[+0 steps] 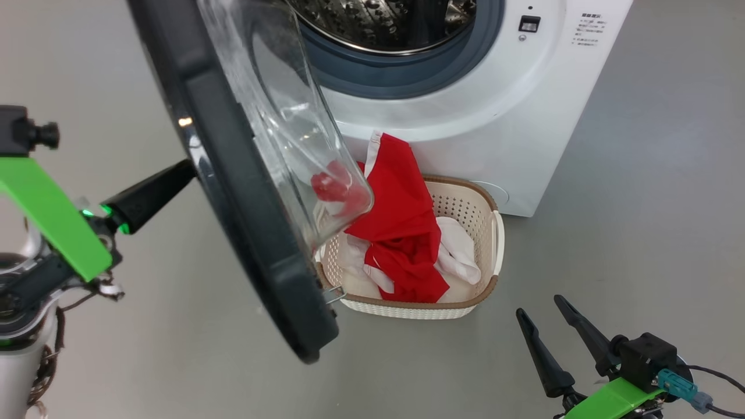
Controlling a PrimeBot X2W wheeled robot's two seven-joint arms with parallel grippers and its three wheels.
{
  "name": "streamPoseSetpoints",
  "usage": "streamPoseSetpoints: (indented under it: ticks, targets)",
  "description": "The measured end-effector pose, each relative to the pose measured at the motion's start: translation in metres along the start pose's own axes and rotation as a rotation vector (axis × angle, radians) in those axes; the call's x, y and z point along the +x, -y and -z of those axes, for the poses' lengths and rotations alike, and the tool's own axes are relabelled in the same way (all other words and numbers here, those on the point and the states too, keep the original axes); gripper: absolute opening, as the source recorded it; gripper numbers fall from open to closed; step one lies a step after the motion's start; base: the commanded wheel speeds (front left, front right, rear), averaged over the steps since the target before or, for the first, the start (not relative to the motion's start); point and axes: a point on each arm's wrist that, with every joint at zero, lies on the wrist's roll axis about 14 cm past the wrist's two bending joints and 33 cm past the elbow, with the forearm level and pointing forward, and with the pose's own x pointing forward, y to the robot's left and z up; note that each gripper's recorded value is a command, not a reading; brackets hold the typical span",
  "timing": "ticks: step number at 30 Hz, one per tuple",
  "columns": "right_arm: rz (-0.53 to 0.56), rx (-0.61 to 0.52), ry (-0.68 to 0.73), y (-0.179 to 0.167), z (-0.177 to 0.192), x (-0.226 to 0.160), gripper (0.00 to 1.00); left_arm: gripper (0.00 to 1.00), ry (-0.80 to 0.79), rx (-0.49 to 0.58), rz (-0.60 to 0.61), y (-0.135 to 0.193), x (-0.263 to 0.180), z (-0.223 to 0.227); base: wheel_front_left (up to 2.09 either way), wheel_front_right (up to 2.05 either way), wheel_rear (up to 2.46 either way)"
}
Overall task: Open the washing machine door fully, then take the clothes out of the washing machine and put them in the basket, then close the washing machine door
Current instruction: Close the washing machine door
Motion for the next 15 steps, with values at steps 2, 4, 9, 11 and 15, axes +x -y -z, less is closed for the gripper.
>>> streamPoseSetpoints:
  ticks: [2, 4, 9, 11, 15]
  targets:
    - [0.011, 0.002, 0.001, 0.0032, -0.0002, -0.0014, 1.00, 0.00, 0.004, 0.005, 0.012, 0.0034, 0.0072, 0.0011, 0.00, 0.00, 0.00]
    - [0.015, 0.002, 0.002, 0.0045, -0.0003, -0.0019, 1.00, 0.00, 0.008, 0.004, 0.014, 0.0033, 0.0095, 0.0020, 0.00, 0.00, 0.00]
    - [0.015, 0.002, 0.007, 0.0046, -0.0018, -0.0013, 1.00, 0.00, 0.033, 0.006, 0.010, 0.0025, 0.0092, -0.0002, 0.00, 0.00, 0.00]
    - [0.014, 0.001, 0.009, 0.0043, -0.0026, -0.0009, 1.00, 0.04, 0.052, 0.007, 0.007, 0.0021, 0.0078, -0.0029, 0.00, 0.00, 0.00]
    - [0.011, -0.002, 0.014, 0.0032, -0.0048, -0.0004, 1.00, 0.21, 0.086, 0.009, -0.004, -0.0003, 0.0025, -0.0066, 0.00, 0.00, 0.00]
